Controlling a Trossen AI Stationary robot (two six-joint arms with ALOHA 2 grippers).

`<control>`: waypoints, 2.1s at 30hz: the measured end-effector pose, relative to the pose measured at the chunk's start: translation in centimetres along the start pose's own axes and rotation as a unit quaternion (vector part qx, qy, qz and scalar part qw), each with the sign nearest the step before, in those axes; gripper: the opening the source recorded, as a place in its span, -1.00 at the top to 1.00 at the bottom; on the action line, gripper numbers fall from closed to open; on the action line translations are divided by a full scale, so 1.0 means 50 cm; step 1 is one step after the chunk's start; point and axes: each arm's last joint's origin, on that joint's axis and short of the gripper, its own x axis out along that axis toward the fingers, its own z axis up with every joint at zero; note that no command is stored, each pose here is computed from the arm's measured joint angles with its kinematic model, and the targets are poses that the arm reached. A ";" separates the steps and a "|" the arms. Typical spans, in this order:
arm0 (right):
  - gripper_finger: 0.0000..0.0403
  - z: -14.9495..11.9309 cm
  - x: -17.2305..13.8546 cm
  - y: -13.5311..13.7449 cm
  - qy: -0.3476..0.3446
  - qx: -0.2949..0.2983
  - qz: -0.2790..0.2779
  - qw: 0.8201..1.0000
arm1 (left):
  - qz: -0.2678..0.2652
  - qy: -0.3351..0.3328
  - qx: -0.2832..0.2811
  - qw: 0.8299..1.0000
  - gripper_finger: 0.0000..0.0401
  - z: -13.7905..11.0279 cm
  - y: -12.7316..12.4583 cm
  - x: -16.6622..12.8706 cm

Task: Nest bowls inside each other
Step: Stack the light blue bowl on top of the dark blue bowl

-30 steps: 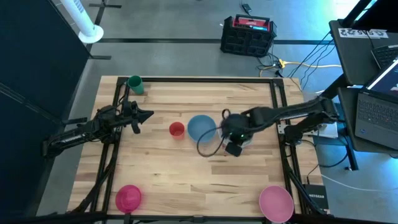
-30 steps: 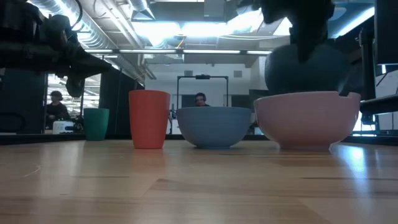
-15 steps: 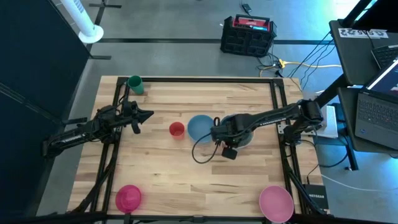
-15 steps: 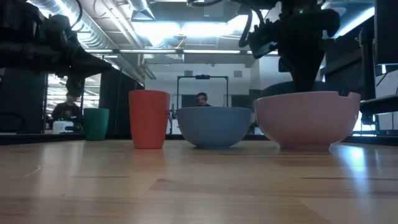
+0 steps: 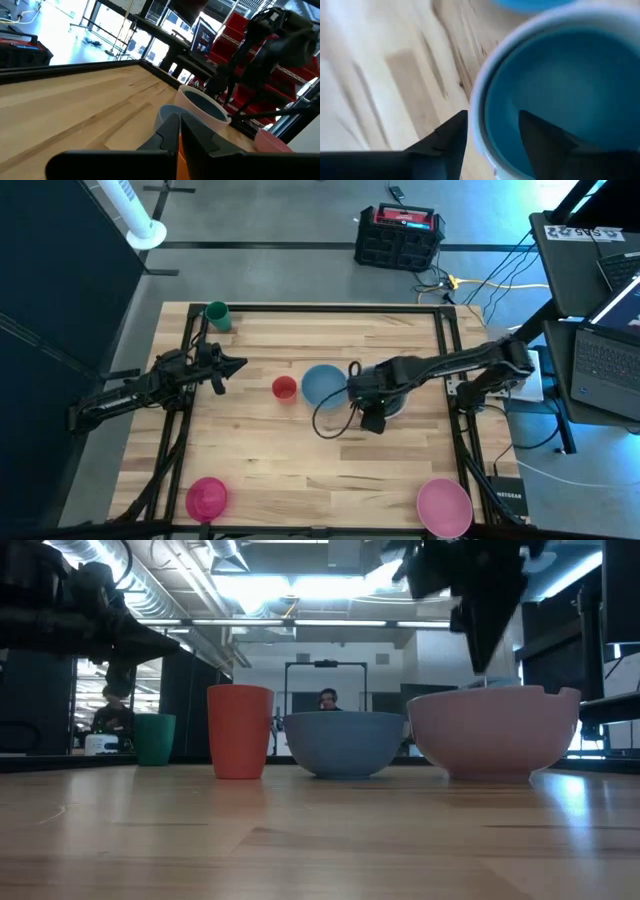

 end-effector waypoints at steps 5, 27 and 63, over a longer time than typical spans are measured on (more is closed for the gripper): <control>0.16 0.001 -0.073 0.023 -0.145 -0.052 0.050 0.987 | 0.000 0.000 -0.023 1.000 1.00 0.000 0.000 0.000; 0.16 0.128 0.097 -0.052 -0.103 -0.180 0.060 0.976 | -0.001 0.006 -0.014 1.000 1.00 -0.002 0.000 0.000; 1.00 0.205 0.075 -0.034 -0.046 -0.189 -0.028 0.980 | -0.010 0.010 0.010 1.000 1.00 -0.002 -0.001 0.000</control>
